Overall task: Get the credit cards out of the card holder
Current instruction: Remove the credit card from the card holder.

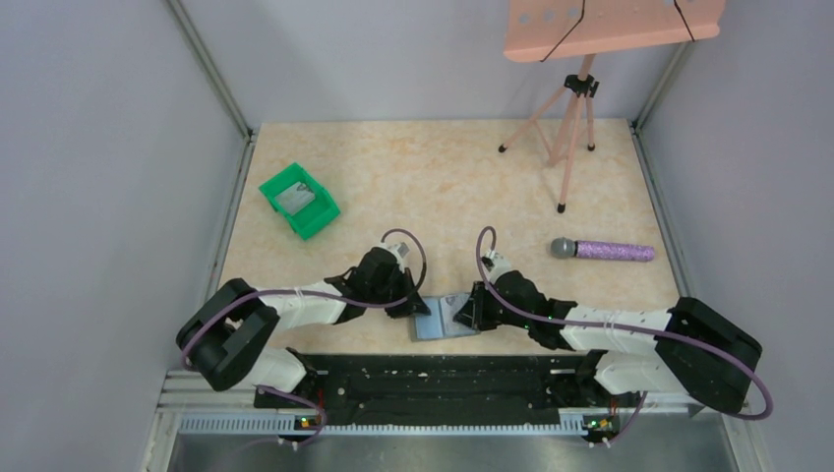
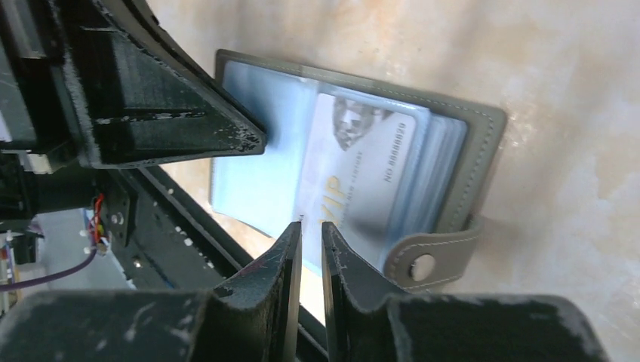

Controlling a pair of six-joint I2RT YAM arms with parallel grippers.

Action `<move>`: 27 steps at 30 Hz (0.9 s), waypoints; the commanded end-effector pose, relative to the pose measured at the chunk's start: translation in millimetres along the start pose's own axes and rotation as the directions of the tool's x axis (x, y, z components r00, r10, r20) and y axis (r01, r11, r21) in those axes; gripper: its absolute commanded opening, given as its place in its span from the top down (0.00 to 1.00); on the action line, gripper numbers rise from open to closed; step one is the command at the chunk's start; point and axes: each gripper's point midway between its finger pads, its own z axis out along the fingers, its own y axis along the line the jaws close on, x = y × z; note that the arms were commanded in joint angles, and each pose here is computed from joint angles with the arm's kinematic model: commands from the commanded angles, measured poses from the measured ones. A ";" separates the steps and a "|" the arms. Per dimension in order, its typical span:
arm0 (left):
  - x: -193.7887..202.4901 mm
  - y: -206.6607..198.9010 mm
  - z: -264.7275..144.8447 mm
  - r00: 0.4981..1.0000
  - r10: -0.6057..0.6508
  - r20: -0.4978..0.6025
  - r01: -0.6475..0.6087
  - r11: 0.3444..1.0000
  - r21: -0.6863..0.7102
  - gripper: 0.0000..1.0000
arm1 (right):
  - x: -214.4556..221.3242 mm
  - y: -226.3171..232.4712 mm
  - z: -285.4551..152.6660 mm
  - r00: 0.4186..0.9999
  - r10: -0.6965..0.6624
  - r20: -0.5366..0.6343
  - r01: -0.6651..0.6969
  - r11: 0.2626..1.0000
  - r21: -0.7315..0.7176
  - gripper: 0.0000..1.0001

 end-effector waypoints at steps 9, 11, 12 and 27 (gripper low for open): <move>-0.6 -36.9 13.2 0.998 0.027 0.053 -0.035 0.985 0.167 0.78 | 11.2 -36.3 0.6 0.999 0.046 0.023 -0.048 0.993 0.107 0.88; -0.7 -35.3 13.1 0.998 0.023 0.064 -0.033 0.986 0.166 0.76 | 12.5 -36.7 0.4 0.998 0.058 0.025 -0.060 0.993 0.105 0.89; -0.2 -33.2 13.1 0.998 0.022 0.067 -0.033 0.987 0.160 0.75 | 13.3 -37.1 0.2 0.998 0.064 0.025 -0.066 0.992 0.104 0.90; 10.9 -23.0 20.0 0.996 0.044 0.076 -0.053 0.992 0.115 0.71 | -26.5 -19.4 -9.5 0.996 0.014 0.089 -0.024 0.993 0.113 0.79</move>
